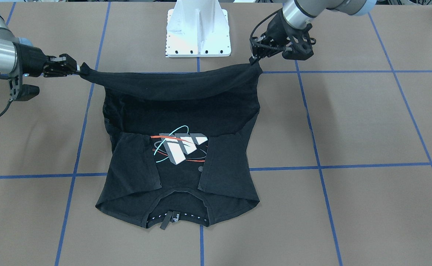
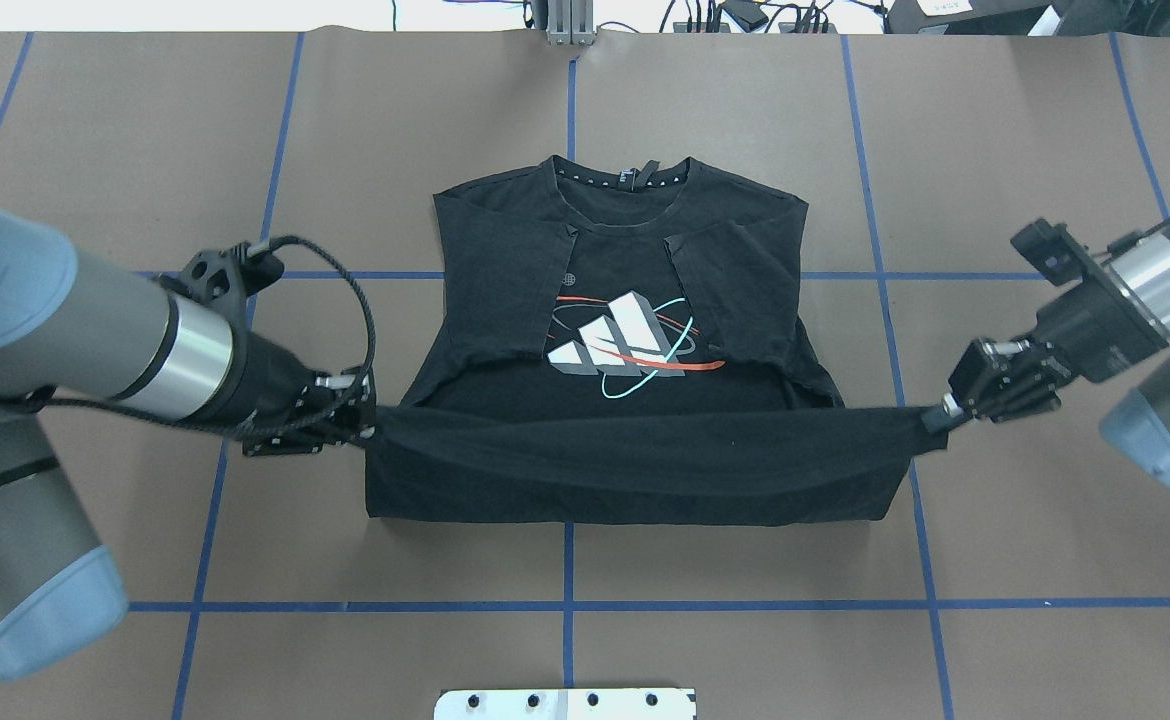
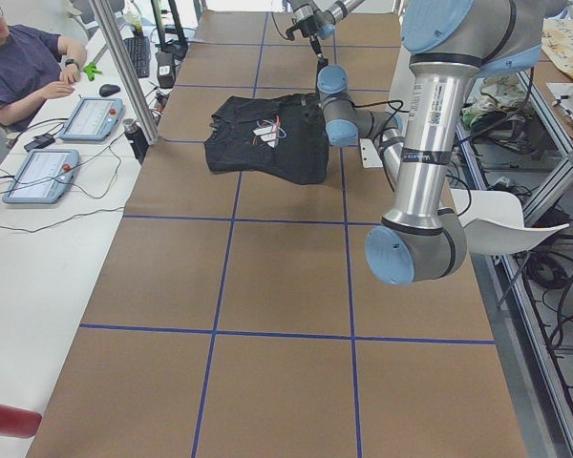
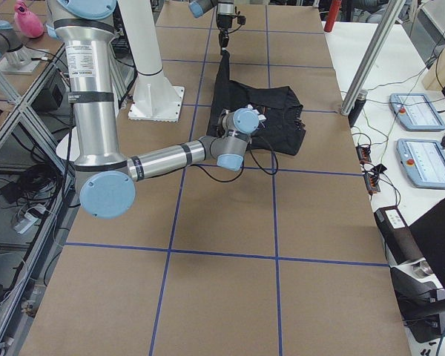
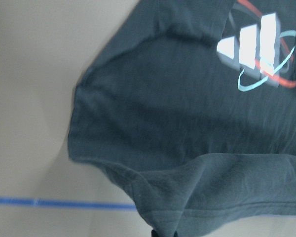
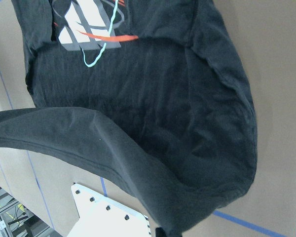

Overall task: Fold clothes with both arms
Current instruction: 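Lay the hem onto the collar edge farthest from the robot with both grippers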

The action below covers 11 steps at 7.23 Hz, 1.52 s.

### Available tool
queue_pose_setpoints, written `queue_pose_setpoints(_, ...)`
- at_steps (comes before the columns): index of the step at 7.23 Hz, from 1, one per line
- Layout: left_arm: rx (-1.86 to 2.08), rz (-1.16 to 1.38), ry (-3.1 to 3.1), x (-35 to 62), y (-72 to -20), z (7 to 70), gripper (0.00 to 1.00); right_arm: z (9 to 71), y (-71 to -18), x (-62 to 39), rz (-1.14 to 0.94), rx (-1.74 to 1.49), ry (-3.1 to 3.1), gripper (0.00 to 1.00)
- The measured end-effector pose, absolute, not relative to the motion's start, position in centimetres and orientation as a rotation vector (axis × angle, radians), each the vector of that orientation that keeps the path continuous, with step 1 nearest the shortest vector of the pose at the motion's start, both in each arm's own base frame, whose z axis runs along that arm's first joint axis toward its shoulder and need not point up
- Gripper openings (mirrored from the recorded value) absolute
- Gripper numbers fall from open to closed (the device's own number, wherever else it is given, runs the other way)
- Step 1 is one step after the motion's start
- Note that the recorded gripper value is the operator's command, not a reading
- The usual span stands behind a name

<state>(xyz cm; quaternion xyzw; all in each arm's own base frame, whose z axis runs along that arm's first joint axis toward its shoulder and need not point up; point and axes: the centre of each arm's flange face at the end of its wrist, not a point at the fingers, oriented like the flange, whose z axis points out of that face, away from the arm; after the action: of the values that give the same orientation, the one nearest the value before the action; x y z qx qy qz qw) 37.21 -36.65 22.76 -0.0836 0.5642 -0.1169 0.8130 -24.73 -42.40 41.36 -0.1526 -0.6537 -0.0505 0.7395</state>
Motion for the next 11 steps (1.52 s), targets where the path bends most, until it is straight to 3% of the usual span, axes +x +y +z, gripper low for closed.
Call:
queue_pose_setpoints(5, -0.071, -0.317, 1.145, 37.2, -46.6, 24.9, 0.00, 40.3, -54.7, -26.9, 0.049, -0.191, -1.412, 0.00)
queue_pose_setpoints(11, -0.051, -0.374, 1.111, 39.7, -54.3, 27.2, 0.00, 43.4, -62.1, -26.3, 0.148, -0.110, -1.350, 0.00)
